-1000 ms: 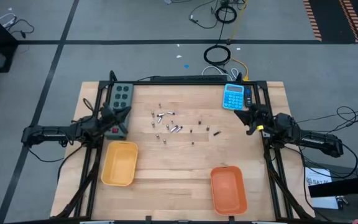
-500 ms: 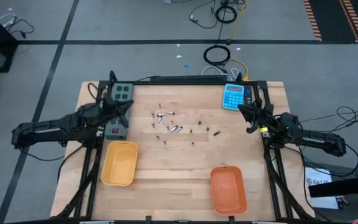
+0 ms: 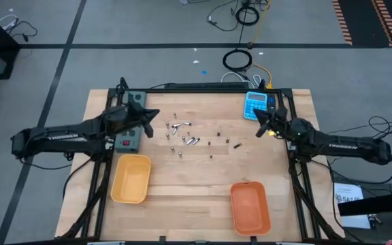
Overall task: Sort batteries
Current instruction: Put the silver battery into the yellow bin
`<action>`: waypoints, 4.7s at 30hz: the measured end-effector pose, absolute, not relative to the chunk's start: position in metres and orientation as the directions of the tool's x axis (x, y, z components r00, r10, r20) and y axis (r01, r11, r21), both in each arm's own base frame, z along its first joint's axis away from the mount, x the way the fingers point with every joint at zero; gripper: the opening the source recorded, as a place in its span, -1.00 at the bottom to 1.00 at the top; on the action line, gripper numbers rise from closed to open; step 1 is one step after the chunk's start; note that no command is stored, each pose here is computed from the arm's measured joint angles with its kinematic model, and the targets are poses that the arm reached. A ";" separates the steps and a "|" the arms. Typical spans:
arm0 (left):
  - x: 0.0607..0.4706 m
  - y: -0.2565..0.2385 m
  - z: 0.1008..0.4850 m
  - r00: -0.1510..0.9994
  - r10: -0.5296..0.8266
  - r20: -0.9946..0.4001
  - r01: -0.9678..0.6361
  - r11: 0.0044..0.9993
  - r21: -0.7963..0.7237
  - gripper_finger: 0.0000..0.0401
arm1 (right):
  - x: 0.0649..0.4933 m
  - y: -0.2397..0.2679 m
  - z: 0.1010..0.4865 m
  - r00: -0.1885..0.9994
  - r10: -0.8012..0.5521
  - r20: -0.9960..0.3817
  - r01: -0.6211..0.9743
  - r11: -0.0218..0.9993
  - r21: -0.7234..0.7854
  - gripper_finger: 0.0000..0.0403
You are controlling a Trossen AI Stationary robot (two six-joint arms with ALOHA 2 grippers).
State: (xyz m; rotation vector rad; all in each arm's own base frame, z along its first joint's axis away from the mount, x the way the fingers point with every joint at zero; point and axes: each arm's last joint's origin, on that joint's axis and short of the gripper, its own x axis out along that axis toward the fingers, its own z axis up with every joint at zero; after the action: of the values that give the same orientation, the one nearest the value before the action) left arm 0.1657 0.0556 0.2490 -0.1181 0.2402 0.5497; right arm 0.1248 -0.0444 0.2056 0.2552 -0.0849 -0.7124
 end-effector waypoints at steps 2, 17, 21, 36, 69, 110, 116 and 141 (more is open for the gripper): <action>0.169 0.057 0.251 0.814 0.498 -0.299 -0.530 0.847 -0.033 -0.93 | 0.135 -0.047 0.211 0.754 -0.655 -0.051 0.647 0.726 0.233 -1.00; 0.201 0.072 0.235 0.689 0.397 -0.607 -0.410 0.903 0.125 -0.85 | 0.208 -0.061 0.228 0.804 -0.541 -0.247 0.549 0.835 -0.039 -1.00; 0.212 0.083 0.238 0.627 0.378 -0.681 -0.368 0.914 0.169 -0.49 | 0.225 -0.071 0.232 0.784 -0.561 -0.265 0.552 0.826 -0.113 -1.00; 0.237 0.125 0.217 0.410 0.304 -0.860 -0.360 0.920 0.153 -0.03 | 0.243 -0.070 0.199 0.824 -0.523 -0.217 0.499 0.852 -0.158 -0.69; 0.257 0.132 0.167 0.377 0.164 -0.912 -0.304 0.952 0.046 -0.07 | 0.236 -0.071 0.185 0.795 -0.520 -0.313 0.476 0.854 -0.212 -0.17; 0.209 0.110 0.235 0.628 0.234 -0.742 -0.375 0.927 -0.025 -0.74 | 0.233 -0.072 0.183 0.799 -0.529 -0.287 0.491 0.848 -0.198 -0.17; 0.179 0.057 0.253 0.582 -0.223 -0.782 -0.362 0.790 -0.495 -0.74 | 0.233 -0.072 0.183 0.797 -0.532 -0.287 0.498 0.847 -0.187 -0.17; 0.192 -0.065 0.149 0.114 -0.234 -0.966 -0.644 0.723 -0.251 0.15 | 0.235 -0.065 0.182 0.832 -0.467 -0.298 0.426 0.883 -0.194 -0.17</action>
State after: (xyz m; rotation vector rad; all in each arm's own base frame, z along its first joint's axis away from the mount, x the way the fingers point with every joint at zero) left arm 0.1925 -0.0651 0.1489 -0.7650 1.4623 0.3483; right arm 0.2351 -0.0652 0.1817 -0.1215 0.3468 -0.4749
